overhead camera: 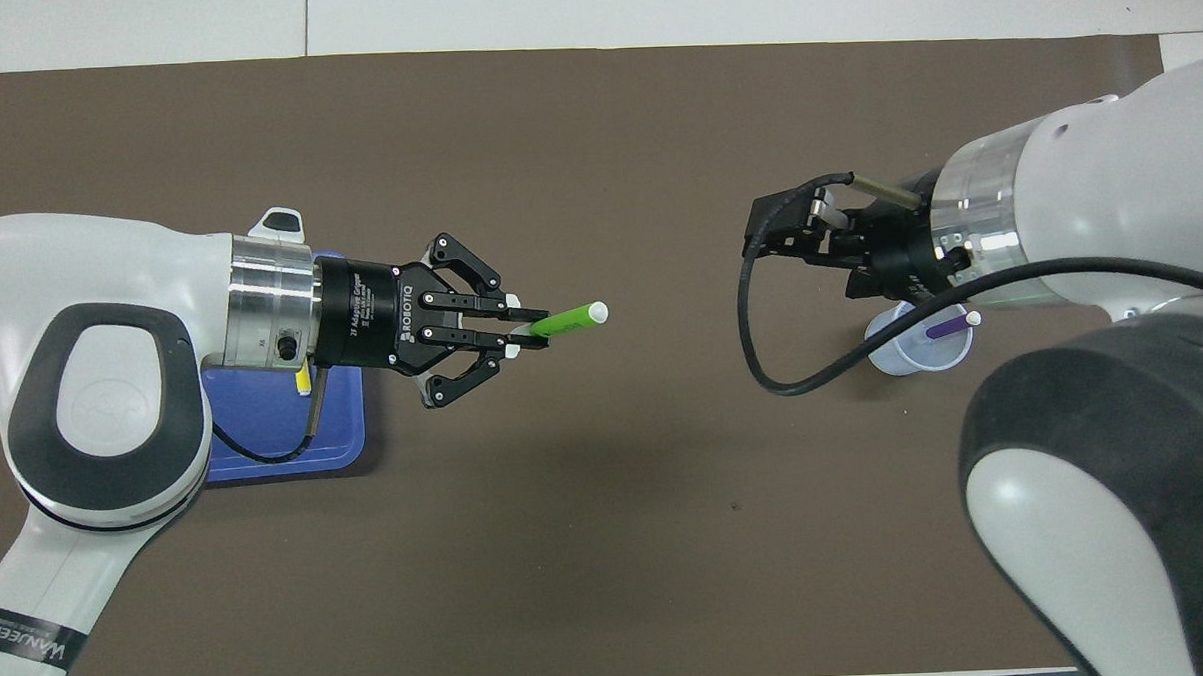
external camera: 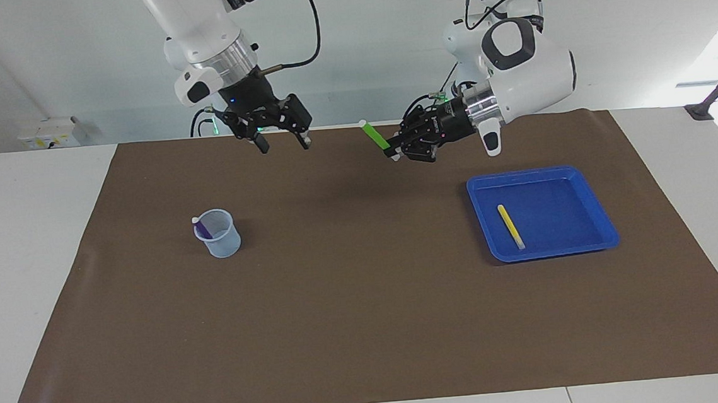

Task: Transfer and insert pens with both arms
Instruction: 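Lift the green pen with the left gripper toward the right gripper, then grasp the green pen with the right gripper and open the left gripper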

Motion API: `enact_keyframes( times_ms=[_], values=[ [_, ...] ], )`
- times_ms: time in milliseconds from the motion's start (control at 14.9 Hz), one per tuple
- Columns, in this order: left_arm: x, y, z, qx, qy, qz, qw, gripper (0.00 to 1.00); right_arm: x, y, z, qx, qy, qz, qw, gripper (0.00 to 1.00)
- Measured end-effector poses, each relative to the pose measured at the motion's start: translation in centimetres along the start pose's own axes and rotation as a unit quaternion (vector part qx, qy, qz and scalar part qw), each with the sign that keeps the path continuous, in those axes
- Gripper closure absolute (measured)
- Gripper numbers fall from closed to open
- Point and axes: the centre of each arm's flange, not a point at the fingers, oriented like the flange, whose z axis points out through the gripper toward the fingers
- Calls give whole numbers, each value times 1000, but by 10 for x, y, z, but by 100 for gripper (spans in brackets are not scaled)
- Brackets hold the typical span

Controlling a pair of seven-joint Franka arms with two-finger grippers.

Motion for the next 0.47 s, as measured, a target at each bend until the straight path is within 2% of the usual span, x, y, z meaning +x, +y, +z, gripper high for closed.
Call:
enact_keyframes(
  times_ms=[268, 470],
  values=[
    [9, -7, 7, -26, 0, -46, 999, 83, -29, -32, 14, 8, -5, 9, 1000, 1],
    [5, -9, 13, -30, 0, -52, 998, 83, -46, -54, 32, 14, -14, -3, 1000, 1]
  ],
)
